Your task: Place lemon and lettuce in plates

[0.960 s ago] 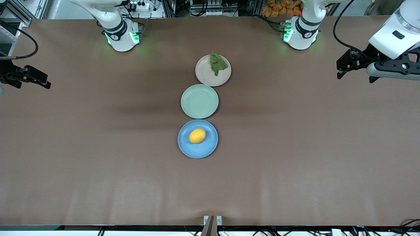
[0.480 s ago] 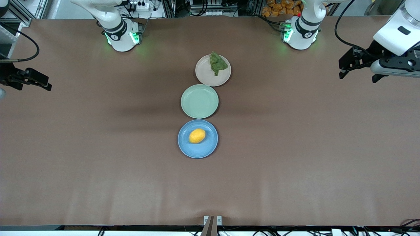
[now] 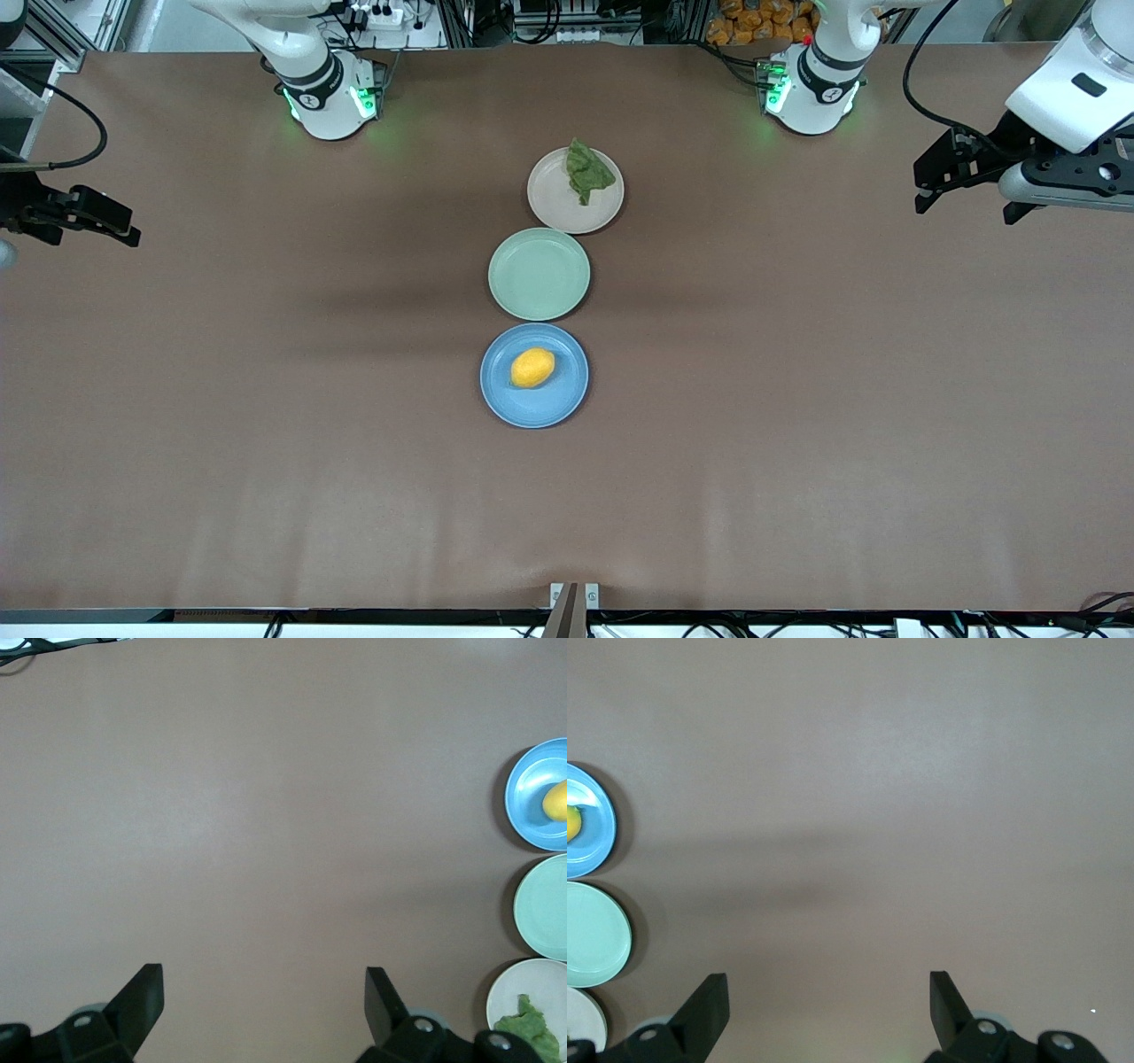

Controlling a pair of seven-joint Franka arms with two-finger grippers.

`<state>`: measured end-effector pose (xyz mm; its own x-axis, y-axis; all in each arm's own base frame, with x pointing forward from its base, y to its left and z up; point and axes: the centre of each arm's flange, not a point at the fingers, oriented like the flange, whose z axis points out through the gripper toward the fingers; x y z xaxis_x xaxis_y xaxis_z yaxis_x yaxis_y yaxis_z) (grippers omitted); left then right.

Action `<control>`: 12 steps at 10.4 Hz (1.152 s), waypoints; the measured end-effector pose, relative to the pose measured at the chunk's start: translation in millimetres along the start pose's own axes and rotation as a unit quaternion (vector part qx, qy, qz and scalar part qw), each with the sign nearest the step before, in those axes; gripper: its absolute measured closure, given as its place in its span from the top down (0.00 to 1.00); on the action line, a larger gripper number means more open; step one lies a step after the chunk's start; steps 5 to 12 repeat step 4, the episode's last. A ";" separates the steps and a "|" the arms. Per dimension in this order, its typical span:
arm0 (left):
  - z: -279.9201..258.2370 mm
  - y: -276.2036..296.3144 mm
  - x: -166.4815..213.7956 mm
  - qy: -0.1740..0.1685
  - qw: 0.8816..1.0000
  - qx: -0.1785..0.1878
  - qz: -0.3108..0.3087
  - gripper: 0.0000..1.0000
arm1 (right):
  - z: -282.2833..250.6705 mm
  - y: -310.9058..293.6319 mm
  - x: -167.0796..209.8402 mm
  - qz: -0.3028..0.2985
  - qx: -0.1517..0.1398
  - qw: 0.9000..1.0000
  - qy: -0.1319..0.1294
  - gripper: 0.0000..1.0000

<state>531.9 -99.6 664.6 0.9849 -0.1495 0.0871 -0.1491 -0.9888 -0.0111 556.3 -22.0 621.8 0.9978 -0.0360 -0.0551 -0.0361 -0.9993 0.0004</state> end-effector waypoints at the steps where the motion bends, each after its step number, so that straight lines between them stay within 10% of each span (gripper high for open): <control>1: 1.0 0.0 -1.1 -0.006 1.000 0.000 0.000 1.00 | 0.1 0.0 0.0 0.000 0.000 1.000 0.000 1.00; 12: 2.9 -0.4 -3.7 -0.017 1.000 0.001 0.000 1.00 | 0.1 0.0 0.0 0.000 0.000 1.000 0.000 1.00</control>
